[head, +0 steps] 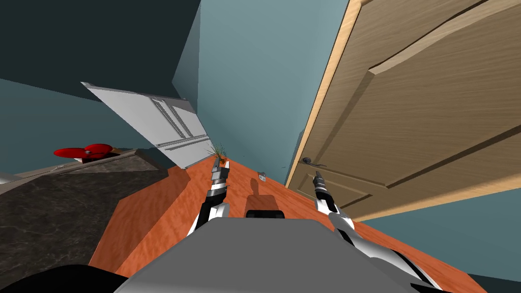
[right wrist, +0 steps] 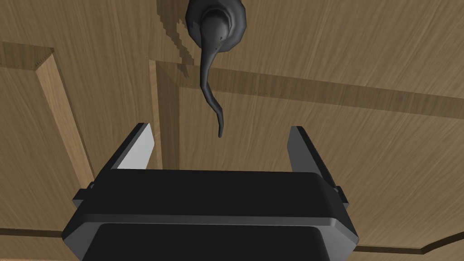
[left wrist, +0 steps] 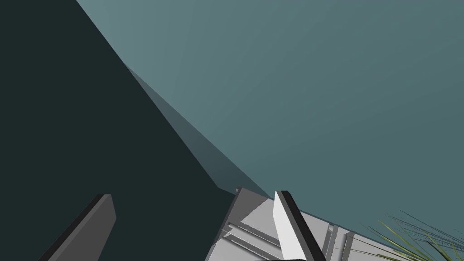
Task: Pull the door open
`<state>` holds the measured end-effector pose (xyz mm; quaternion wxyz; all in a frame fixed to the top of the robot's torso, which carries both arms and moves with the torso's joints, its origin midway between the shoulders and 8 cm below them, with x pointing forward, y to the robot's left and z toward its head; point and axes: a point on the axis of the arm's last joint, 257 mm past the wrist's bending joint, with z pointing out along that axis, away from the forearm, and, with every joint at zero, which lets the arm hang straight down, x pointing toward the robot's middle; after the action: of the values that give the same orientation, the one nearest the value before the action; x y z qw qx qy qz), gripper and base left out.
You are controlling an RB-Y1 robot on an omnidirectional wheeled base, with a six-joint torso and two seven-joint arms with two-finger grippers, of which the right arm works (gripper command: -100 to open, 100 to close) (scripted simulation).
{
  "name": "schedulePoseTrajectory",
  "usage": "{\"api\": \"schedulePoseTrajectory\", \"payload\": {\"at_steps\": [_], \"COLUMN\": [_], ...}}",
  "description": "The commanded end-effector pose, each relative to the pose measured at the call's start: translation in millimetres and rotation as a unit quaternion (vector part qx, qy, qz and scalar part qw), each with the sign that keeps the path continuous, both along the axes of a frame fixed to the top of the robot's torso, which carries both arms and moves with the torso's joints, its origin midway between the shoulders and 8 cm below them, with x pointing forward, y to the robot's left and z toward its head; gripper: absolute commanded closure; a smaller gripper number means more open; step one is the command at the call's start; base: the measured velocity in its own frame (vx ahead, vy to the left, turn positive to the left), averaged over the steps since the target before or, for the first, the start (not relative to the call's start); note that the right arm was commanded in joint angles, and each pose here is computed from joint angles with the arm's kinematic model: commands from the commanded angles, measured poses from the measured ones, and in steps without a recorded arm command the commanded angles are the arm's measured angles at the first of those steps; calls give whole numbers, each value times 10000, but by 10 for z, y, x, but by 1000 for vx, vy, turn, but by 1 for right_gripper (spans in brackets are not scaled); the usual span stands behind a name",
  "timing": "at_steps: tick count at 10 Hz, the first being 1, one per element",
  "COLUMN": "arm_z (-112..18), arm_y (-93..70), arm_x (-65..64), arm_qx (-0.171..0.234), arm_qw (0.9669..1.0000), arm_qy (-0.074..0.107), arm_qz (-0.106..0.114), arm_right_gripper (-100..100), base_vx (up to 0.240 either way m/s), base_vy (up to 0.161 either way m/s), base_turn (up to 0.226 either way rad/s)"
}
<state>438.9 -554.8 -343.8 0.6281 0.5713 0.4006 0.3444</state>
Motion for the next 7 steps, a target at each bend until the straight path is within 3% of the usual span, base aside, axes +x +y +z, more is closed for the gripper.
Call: {"api": "schedulePoseTrajectory", "payload": {"at_steps": [1, 7], "arm_z": [-23, -97], "arm_y": [-27, -139], "arm_x": [-13, -79], "arm_qx": [15, 84], "arm_qw": [10000, 9998], "arm_qy": [13, 90], "arm_qz": [-36, -183], "arm_right_gripper": [-100, -100], "base_vx": [18, 42], "base_vy": [-10, -15], "base_turn": [18, 26]}}
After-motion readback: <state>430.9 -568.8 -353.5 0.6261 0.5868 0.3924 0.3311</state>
